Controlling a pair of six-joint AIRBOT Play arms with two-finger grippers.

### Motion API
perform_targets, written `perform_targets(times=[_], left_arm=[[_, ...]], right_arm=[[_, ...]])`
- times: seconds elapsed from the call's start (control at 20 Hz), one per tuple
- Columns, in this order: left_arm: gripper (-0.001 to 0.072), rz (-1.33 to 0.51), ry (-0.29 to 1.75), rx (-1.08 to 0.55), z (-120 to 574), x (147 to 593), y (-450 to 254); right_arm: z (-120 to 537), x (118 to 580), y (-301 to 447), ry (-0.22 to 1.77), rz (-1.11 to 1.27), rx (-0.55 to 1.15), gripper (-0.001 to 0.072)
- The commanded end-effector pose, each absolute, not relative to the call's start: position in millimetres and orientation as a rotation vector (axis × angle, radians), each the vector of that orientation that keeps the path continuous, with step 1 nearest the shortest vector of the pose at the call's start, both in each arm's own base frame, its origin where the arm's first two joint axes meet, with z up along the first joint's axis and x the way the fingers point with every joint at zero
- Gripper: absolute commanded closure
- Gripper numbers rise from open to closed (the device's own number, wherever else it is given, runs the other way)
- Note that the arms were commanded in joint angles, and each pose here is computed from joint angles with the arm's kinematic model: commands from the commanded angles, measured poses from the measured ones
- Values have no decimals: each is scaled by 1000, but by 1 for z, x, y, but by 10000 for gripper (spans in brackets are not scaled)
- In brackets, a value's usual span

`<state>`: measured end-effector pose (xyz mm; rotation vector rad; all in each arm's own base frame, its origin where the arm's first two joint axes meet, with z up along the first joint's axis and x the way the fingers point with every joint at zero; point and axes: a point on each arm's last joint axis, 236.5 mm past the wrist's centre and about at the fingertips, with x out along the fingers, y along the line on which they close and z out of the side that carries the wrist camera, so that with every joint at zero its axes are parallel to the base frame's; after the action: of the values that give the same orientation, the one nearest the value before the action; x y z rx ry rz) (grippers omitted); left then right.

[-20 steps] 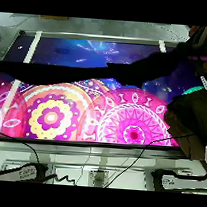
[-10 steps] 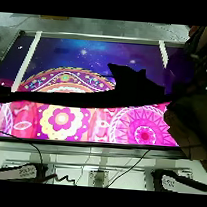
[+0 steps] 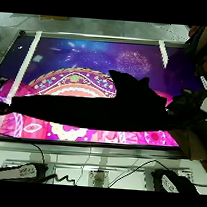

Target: Fold the clothes and pants, and hang the long-sleeved shirts on hangers.

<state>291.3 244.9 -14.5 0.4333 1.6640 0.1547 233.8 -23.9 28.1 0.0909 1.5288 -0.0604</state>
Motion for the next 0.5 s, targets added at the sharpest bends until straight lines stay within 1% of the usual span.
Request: perform_targets(times=[0.0, 0.05, 0.1, 0.15, 0.2, 0.3, 0.35, 0.45], left_arm=[[690, 72, 1731, 446, -26, 275, 238], [668, 68, 1736, 446, -28, 273, 237], [496, 66, 1737, 445, -29, 273, 237], [169, 67, 1736, 446, -29, 273, 237], [-13, 71, 1732, 451, -28, 274, 239], [-4, 75, 1723, 463, -28, 277, 241], [-4, 77, 1717, 466, -28, 278, 241], [-2, 80, 1711, 473, -28, 280, 243]], right_arm=[[17, 217, -16, 1536, -71, 142, 694], [17, 218, -13, 1529, -62, 151, 694], [17, 219, -10, 1526, -52, 161, 694], [17, 221, -8, 1518, -45, 169, 671], [17, 222, -6, 1514, -37, 178, 573], [18, 223, -2, 1514, -26, 190, 237], [18, 223, -2, 1514, -26, 190, 182], [18, 222, -2, 1516, -26, 190, 182]])
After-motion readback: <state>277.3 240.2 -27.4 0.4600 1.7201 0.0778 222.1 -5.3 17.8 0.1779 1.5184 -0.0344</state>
